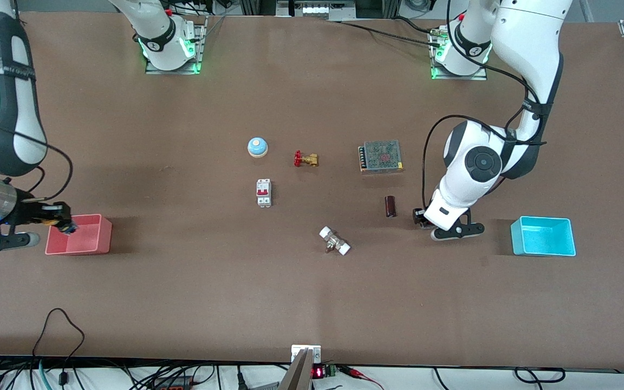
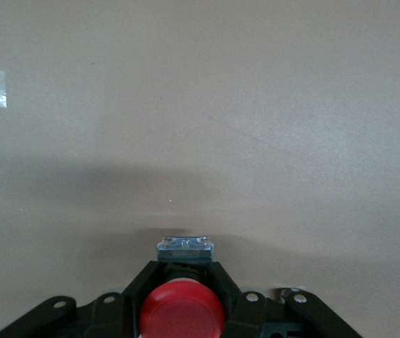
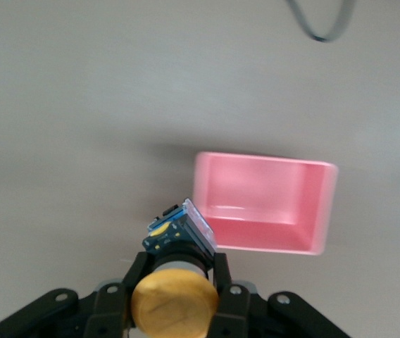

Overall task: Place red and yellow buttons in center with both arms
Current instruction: 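Lift the yellow button with the right gripper while the left gripper lifts the red button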

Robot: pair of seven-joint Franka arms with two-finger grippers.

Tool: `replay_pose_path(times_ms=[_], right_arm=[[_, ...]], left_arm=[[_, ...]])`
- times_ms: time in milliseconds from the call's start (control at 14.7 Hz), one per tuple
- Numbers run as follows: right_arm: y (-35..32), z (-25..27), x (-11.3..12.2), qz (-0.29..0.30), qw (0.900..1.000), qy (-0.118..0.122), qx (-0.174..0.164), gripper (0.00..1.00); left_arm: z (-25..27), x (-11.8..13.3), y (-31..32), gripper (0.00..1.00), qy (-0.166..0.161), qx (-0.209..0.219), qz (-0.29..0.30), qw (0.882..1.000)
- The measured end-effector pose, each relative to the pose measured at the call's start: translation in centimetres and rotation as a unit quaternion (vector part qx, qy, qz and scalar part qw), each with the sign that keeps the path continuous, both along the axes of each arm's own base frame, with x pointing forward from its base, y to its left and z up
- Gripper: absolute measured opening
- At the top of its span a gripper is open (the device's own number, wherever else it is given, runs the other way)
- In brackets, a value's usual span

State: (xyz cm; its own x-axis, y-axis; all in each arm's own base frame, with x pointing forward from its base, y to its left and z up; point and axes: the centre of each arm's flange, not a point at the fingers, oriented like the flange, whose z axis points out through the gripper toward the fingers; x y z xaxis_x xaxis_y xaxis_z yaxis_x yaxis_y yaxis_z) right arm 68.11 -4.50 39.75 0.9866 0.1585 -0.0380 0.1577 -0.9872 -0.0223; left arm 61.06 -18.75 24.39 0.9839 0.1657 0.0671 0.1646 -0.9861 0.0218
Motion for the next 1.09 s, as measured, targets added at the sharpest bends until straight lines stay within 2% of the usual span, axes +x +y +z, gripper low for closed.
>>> replay_pose_path(times_ms=[205, 409, 614, 818, 1091], right_arm=[[5.9, -2.6, 0.0, -0.001, 1.0, 0.018, 0.024, 0.4], [12.7, -5.3, -0.3, 0.008, 0.999, 0.037, 0.02, 0.4], [18.4, -8.4, -1.7, 0.033, 0.997, 0.064, 0.012, 0.4], [21.2, -11.4, -3.2, 0.026, 0.996, 0.088, 0.002, 0.4], [23.5, -13.9, -4.1, 0.017, 0.994, 0.105, -0.008, 0.4]], left_arm=[[-0.2, -0.2, -0.2, 0.35, 0.003, 0.0, 0.003, 1.0], [-0.7, -0.3, -0.3, 0.35, 0.003, 0.0, 0.014, 1.0], [-1.3, -0.3, -0.4, 0.35, 0.002, -0.001, 0.025, 1.0], [-1.7, -0.4, -0.5, 0.35, 0.001, -0.001, 0.028, 1.0], [-1.7, -0.5, -0.7, 0.35, 0.001, -0.002, 0.033, 0.999]])
